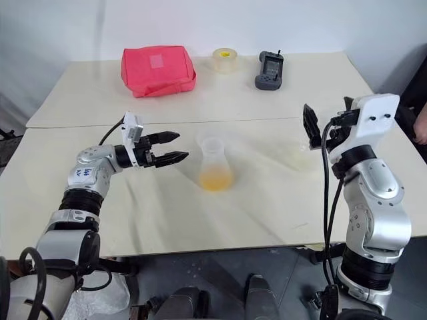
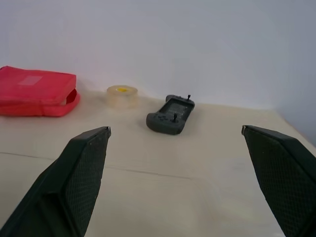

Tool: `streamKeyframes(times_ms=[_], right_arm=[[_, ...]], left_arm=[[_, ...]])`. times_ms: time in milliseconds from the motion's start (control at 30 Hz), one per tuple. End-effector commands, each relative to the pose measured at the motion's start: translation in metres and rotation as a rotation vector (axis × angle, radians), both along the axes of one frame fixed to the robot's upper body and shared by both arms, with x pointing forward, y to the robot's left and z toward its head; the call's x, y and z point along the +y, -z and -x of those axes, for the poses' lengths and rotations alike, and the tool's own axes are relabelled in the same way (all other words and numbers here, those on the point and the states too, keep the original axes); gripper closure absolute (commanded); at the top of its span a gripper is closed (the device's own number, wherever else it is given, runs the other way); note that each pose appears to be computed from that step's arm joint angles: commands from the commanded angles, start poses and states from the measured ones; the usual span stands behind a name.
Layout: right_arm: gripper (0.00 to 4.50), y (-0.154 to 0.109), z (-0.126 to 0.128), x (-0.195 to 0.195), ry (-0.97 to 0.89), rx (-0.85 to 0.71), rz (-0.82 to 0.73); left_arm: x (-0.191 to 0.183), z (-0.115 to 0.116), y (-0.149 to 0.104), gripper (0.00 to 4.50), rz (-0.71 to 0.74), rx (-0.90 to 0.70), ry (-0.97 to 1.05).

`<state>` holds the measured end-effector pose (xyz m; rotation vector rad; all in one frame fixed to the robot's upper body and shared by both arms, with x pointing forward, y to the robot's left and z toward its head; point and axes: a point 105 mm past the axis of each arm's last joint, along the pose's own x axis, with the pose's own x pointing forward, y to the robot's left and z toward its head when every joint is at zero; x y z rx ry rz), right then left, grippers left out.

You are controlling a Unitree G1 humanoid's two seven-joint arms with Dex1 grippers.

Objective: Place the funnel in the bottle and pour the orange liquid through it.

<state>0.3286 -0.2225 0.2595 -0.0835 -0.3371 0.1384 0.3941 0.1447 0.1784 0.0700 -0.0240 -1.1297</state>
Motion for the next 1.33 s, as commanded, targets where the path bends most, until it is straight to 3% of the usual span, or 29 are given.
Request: streamKeyframes(times_ms=[33, 133, 400, 700, 833, 1000, 1100, 1333], right_arm=[[0.02, -0.011, 0.008, -0.002, 0.008, -0.060, 0.008], [0.02, -0.012, 0.009, -0.003, 0.010, -0.061, 0.012], [0.02, -0.047, 0.023, 0.013, -0.128, -0.138, 0.070], [0.02, -0.033, 0.053, 0.006, -0.222, -0.056, 0.195], [0.02, -0.008, 0.082, 0.023, -0.429, 0.055, 0.260], [0.02, 0.029, 0.109, 0.006, -0.531, 0.231, 0.306], [0.02, 0.048, 0.114, -0.010, -0.526, 0.304, 0.322], [0.02, 0.059, 0.111, -0.020, -0.521, 0.323, 0.327]], left_arm=[[-0.002, 0.002, -0.009, 0.00, 0.000, -0.048, 0.012], [-0.001, 0.003, -0.009, 0.00, 0.005, -0.051, 0.013], [0.002, 0.004, -0.008, 0.00, 0.015, -0.033, 0.003], [0.006, 0.010, -0.006, 0.00, 0.025, -0.035, 0.006], [0.017, 0.024, 0.003, 0.00, -0.034, -0.016, 0.064], [0.039, 0.037, 0.014, 0.00, -0.107, 0.023, 0.096], [0.048, 0.045, 0.023, 0.00, -0.135, 0.051, 0.124], [0.046, 0.054, 0.020, 0.00, -0.118, 0.042, 0.170]])
